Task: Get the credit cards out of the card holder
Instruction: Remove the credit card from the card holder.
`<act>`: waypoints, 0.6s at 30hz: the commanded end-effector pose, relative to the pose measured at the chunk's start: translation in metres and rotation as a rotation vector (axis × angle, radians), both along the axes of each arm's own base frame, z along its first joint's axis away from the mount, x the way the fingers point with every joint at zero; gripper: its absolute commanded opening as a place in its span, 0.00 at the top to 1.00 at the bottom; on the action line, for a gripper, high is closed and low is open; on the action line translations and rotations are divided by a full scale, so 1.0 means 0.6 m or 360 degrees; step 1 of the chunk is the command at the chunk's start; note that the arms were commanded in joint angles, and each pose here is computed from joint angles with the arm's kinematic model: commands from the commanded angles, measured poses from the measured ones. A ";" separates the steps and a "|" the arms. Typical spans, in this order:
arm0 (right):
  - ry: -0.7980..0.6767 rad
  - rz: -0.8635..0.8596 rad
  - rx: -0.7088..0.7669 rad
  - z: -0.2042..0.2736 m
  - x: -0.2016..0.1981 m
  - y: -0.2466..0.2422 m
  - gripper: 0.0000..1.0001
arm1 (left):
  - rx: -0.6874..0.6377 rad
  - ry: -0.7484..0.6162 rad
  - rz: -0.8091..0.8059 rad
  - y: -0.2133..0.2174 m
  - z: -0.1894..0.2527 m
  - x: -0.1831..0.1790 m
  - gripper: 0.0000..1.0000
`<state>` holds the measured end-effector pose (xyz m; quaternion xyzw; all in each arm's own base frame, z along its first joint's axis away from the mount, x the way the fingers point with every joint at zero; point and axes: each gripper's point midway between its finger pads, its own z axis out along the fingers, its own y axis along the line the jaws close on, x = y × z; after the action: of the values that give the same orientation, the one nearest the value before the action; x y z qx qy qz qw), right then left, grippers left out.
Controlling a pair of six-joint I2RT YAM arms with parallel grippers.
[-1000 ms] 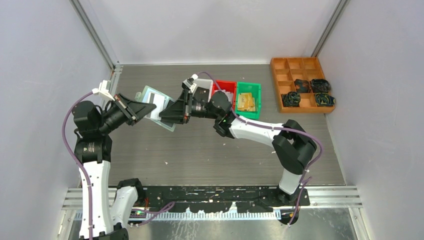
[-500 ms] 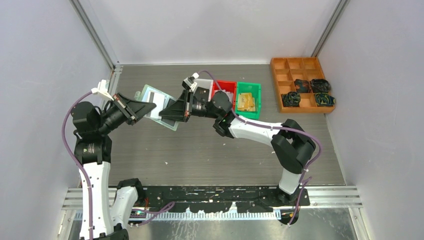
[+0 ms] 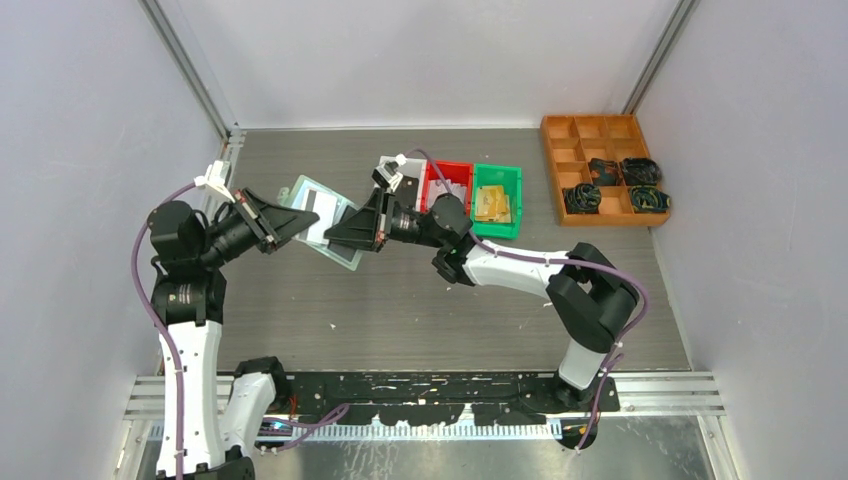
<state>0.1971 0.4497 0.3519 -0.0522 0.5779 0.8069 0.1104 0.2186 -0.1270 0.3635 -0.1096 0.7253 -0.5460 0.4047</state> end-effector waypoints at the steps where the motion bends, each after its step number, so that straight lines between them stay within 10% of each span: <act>1: -0.0145 -0.0060 0.0079 0.040 -0.008 -0.032 0.99 | 0.0009 -0.0153 -0.0012 -0.002 0.042 -0.008 0.95; 18: -0.0147 -0.0062 0.0055 0.032 -0.007 -0.028 0.99 | -0.0074 -0.0168 -0.0071 -0.009 0.058 -0.016 0.83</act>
<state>0.1987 0.4439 0.3496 -0.0594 0.5807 0.8018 0.1283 0.2178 -0.1287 0.3703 -0.1169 0.7175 -0.5610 0.3960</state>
